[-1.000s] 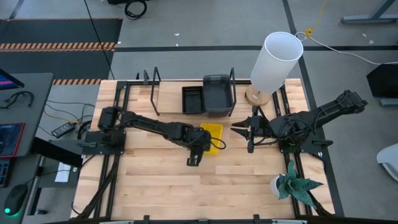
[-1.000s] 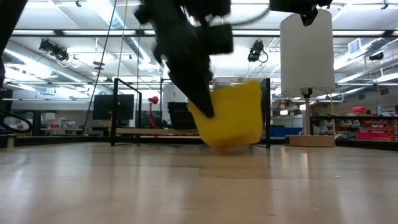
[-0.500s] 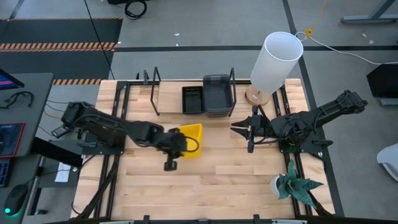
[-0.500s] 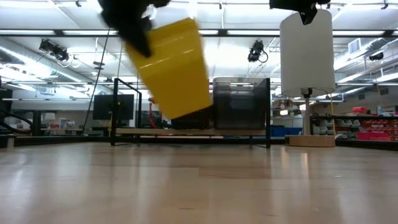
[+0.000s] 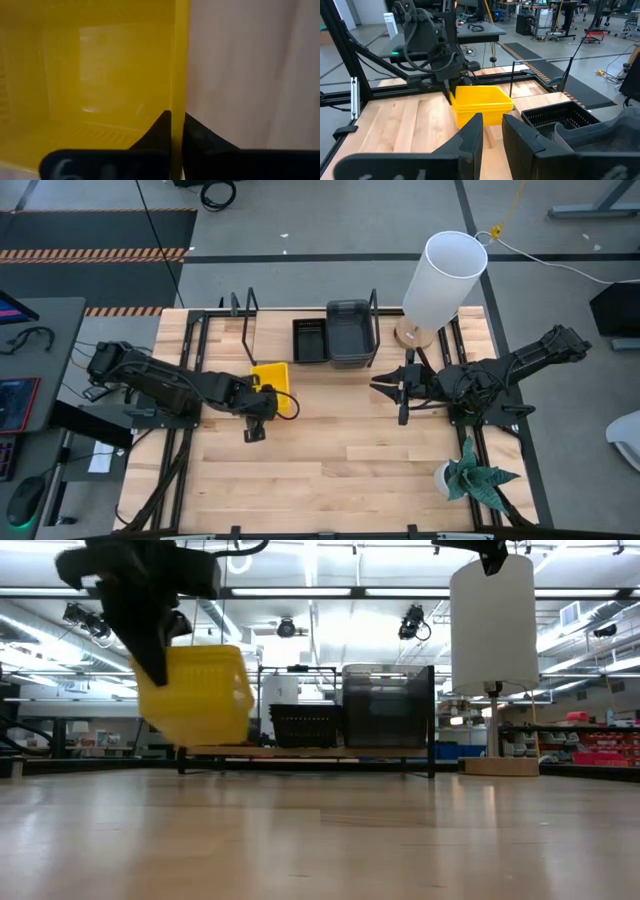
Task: Stack baskets on shelf by color
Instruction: Put the stacked yellow baskets on the shelf, then return to Home Position
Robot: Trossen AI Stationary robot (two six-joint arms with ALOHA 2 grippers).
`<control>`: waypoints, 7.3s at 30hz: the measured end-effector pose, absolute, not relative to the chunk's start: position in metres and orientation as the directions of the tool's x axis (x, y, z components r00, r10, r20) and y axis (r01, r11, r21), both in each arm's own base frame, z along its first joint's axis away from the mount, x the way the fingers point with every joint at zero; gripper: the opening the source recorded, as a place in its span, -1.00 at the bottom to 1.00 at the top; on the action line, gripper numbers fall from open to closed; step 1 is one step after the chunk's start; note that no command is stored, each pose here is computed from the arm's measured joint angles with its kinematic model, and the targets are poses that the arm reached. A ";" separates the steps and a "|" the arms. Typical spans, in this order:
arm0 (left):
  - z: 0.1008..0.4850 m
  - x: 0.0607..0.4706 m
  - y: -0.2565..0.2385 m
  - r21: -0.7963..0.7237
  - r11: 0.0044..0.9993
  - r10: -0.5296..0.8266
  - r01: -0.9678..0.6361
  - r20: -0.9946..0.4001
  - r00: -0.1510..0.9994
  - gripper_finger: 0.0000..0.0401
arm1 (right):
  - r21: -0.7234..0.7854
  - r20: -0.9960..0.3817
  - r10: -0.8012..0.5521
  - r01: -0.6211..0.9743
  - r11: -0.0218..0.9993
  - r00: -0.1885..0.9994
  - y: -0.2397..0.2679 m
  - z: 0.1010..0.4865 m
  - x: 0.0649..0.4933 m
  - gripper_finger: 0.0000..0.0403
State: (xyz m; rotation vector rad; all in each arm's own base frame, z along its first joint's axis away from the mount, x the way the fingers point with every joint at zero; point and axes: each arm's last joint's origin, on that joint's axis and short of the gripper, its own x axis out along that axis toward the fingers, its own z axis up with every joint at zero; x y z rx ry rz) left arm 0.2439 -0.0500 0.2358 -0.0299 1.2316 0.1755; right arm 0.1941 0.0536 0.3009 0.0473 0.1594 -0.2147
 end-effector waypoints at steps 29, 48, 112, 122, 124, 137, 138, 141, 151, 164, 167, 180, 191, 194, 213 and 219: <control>0.236 0.245 0.075 0.360 0.931 0.365 -0.067 -0.899 0.242 -0.88 | 0.009 -0.159 -0.208 0.212 0.977 0.965 0.054 0.301 0.194 -0.62; 0.219 0.249 0.102 0.299 0.951 0.308 -0.073 -0.929 0.204 -0.14 | -0.006 -0.165 -0.169 0.170 0.985 0.972 0.057 0.301 0.193 -0.62; 0.280 0.232 0.076 0.161 0.981 0.192 -0.105 -0.806 0.559 0.14 | 0.052 -0.111 -0.090 0.096 0.994 0.990 0.032 0.264 0.158 -0.83; 0.270 0.179 0.050 -0.045 0.998 0.007 -0.035 -0.523 0.853 -0.11 | 0.009 -0.028 0.001 0.000 1.000 1.000 0.027 0.234 0.136 -0.84; 0.263 0.168 0.046 -0.062 0.997 0.010 -0.048 -0.499 0.867 -0.14 | -0.001 -0.018 0.022 -0.022 1.000 1.000 0.027 0.230 0.132 -0.85; 0.227 0.120 0.032 -0.114 0.988 0.070 -0.102 -0.250 0.966 -0.28 | 0.083 0.070 0.031 -0.036 0.996 0.997 0.011 0.206 0.124 -0.97; 0.223 0.117 0.031 -0.123 0.987 0.072 -0.103 -0.240 0.968 -0.28 | 0.095 0.074 0.032 -0.039 0.995 0.997 0.009 0.205 0.123 -0.98; 0.214 0.110 0.028 -0.141 0.984 0.074 -0.104 -0.209 0.975 -0.28 | 0.133 0.082 0.021 -0.032 0.991 0.996 0.006 0.202 0.121 -0.98; 0.198 0.094 0.023 -0.131 0.987 0.078 -0.095 -0.136 0.988 -0.29 | 0.229 0.092 -0.040 0.017 0.973 0.995 -0.002 0.185 0.114 -0.96; 0.183 0.087 0.021 -0.046 0.995 0.088 -0.091 -0.058 0.994 -0.29 | 0.224 0.082 -0.088 0.068 0.972 0.993 -0.012 0.176 0.112 -0.96; 0.179 0.089 0.022 -0.016 0.996 0.089 -0.090 -0.040 0.995 -0.29 | 0.225 0.082 -0.123 0.102 0.969 0.989 -0.014 0.176 0.112 -0.96; 0.174 0.093 0.022 -0.023 0.999 0.041 -0.041 0.019 0.999 -0.29 | 0.261 0.079 -0.167 0.142 0.955 0.983 -0.016 0.176 0.112 -0.93; 0.175 0.093 0.022 -0.487 0.873 0.041 -0.018 0.037 0.998 -0.29 | 0.260 0.078 -0.167 0.142 0.955 0.983 -0.016 0.176 0.112 -0.92; 0.175 0.093 0.022 -0.479 0.878 0.041 -0.015 0.045 0.998 -0.29 | 0.259 0.079 -0.167 0.142 0.955 0.983 -0.016 0.176 0.112 -0.92; 0.176 0.093 0.022 -0.476 0.880 0.043 -0.010 0.058 0.997 -0.29 | 0.259 0.079 -0.167 0.141 0.955 0.983 -0.016 0.176 0.112 -0.93; 0.177 0.093 0.022 -0.475 0.880 0.043 -0.010 0.059 0.997 -0.29 | 0.259 0.079 -0.167 0.141 0.955 0.983 -0.016 0.176 0.112 -0.93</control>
